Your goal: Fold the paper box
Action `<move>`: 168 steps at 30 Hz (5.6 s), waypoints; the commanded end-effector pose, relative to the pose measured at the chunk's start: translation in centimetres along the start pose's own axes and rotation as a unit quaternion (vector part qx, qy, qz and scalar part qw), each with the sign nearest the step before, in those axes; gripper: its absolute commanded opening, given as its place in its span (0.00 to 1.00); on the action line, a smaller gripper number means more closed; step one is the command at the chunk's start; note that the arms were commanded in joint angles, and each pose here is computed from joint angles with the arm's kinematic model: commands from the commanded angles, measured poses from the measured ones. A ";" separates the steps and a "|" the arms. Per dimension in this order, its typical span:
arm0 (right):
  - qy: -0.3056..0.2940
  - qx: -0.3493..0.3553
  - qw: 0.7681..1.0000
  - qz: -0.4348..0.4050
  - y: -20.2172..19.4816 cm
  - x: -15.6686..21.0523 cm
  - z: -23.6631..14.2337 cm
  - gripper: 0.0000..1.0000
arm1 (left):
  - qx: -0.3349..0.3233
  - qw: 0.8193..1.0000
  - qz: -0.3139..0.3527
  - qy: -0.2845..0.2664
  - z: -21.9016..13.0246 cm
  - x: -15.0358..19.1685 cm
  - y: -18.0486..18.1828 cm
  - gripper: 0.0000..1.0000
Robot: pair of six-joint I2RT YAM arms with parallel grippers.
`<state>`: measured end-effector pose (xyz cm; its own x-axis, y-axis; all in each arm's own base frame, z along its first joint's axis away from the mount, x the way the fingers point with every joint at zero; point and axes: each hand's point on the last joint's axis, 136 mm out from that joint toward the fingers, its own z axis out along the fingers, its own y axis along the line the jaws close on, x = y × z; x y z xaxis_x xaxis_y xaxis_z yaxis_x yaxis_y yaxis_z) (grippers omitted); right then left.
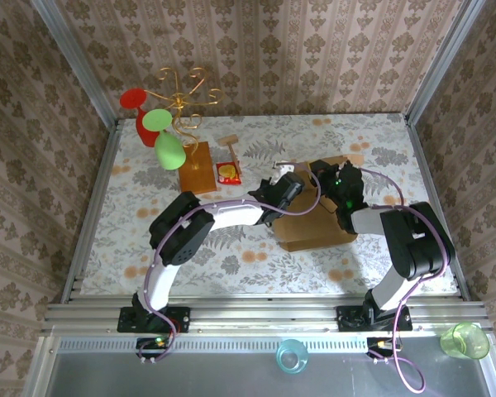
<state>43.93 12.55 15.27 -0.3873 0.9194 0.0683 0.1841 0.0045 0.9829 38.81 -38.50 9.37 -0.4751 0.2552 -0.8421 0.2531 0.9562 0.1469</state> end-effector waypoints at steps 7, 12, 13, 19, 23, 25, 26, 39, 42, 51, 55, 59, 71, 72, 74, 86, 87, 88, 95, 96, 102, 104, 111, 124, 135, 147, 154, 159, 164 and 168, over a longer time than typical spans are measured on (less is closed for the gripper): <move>0.025 0.030 0.999 0.007 -1.5 1.1 -1.7 0.37 | -0.104 0.992 0.062 0.021 1.0 3.3 5.2 0.00; 0.014 0.030 0.999 -0.028 0.2 0.8 -3.7 0.57 | -0.111 0.991 0.078 0.014 0.3 3.5 6.4 0.00; 0.009 0.034 0.999 -0.040 0.6 0.7 -4.3 0.61 | -0.111 0.991 0.080 0.013 0.1 3.6 6.7 0.00; -0.030 0.045 0.994 -0.091 2.5 -1.3 -7.9 0.66 | -0.107 0.990 0.096 0.010 -1.2 4.3 9.0 0.00; -0.031 0.068 0.990 -0.121 3.1 -2.6 -8.7 0.63 | -0.091 0.989 0.116 0.009 -2.3 5.0 10.0 0.00; -0.023 0.066 0.989 -0.132 3.6 -2.7 -8.4 0.54 | -0.073 0.990 0.124 0.009 -2.9 5.4 10.4 0.00; -0.020 0.067 0.988 -0.137 3.8 -2.7 -8.2 0.51 | -0.063 0.990 0.127 0.011 -3.0 5.7 10.4 0.00; 0.050 0.094 0.979 -0.175 3.7 1.0 -2.3 0.50 | -0.027 0.990 0.138 0.023 -3.8 7.0 11.9 0.00; 0.060 0.092 0.977 -0.181 3.9 1.7 -1.0 0.50 | -0.030 0.990 0.138 0.021 -3.5 6.7 11.8 0.00; 0.086 0.111 0.972 -0.189 2.4 2.5 0.9 0.49 | -0.029 0.990 0.137 0.015 -3.2 6.2 11.4 0.00; 0.097 0.119 0.970 -0.187 1.4 3.2 1.2 0.48 | -0.029 0.990 0.137 0.013 -3.0 5.9 11.2 0.00; 0.101 0.119 0.971 -0.183 1.2 3.5 1.4 0.45 | -0.031 0.990 0.138 0.011 -2.8 5.6 11.0 0.00; 0.104 0.114 0.972 -0.175 1.2 4.0 1.2 0.30 | -0.053 0.988 0.143 0.010 -2.5 5.0 11.2 0.00; 0.103 0.113 0.973 -0.173 1.2 3.9 1.1 0.29 | -0.057 0.988 0.143 0.011 -2.5 4.9 11.1 0.00; 0.101 0.112 0.974 -0.170 1.2 3.9 1.0 0.29 | -0.079 0.986 0.144 0.012 -2.5 4.8 11.4 0.00; 0.044 0.116 0.978 -0.171 -0.2 0.1 -2.2 0.52 | -0.108 0.979 0.173 0.026 -1.4 6.2 11.2 0.00; 0.029 0.118 0.978 -0.172 -0.7 -0.6 -3.0 0.53 | -0.105 0.979 0.173 0.027 -1.3 6.3 11.2 0.00; 0.013 0.117 0.978 -0.174 -0.9 -1.2 -3.7 0.54 | -0.103 0.979 0.172 0.028 -1.3 6.3 11.3 0.00; 0.001 0.159 0.971 -0.181 -5.4 -2.1 -5.1 0.52 | -0.099 0.979 0.176 0.028 -1.1 6.1 11.5 0.00; 0.007 0.162 0.971 -0.178 -6.1 -2.0 -4.6 0.49 | -0.099 0.979 0.178 0.029 -1.0 6.1 11.5 0.00; 0.051 0.176 0.968 -0.170 -9.4 -1.5 -1.1 0.42 | -0.091 0.979 0.178 0.030 -0.8 5.7 11.3 0.00; 0.059 0.180 0.966 -0.176 -9.8 -1.3 -0.3 0.42 | -0.089 0.979 0.180 0.028 -0.8 5.6 11.2 0.00; 0.058 0.211 0.954 -0.206 -10.8 -1.8 0.6 0.42 | -0.080 0.980 0.182 0.027 -0.7 5.4 11.0 0.00; 0.043 0.275 0.923 -0.265 -11.5 -2.6 0.1 0.44 | -0.076 0.980 0.185 0.026 -0.4 5.0 10.8 0.00; 0.072 0.291 0.915 -0.271 -13.0 -1.9 2.0 0.43 | -0.071 0.980 0.183 0.026 -0.2 4.8 10.7 0.00; 0.101 0.232 0.926 -0.278 -10.2 0.7 2.6 0.40 | -0.068 0.981 0.178 0.029 0.0 5.0 10.6 0.00; 0.105 0.217 0.931 -0.276 -9.4 1.6 2.4 0.36 | -0.067 0.982 0.175 0.030 0.1 5.0 10.7 0.00; 0.108 0.211 0.932 -0.275 -8.9 1.9 2.6 0.33 | -0.067 0.982 0.172 0.028 0.0 4.9 10.7 0.00; 0.119 0.209 0.931 -0.274 -9.2 2.7 3.2 0.31 | -0.066 0.983 0.171 0.027 -0.1 4.8 10.7 0.00; 0.127 0.208 0.931 -0.272 -9.7 3.4 3.8 0.31 | -0.065 0.983 0.172 0.028 -0.1 4.8 10.7 0.00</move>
<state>43.78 15.87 5.26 -0.7020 0.6267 -0.3385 0.2360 0.6530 0.7197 40.01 -27.38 9.52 -0.3872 0.4727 -0.7916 0.2309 0.8809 0.4132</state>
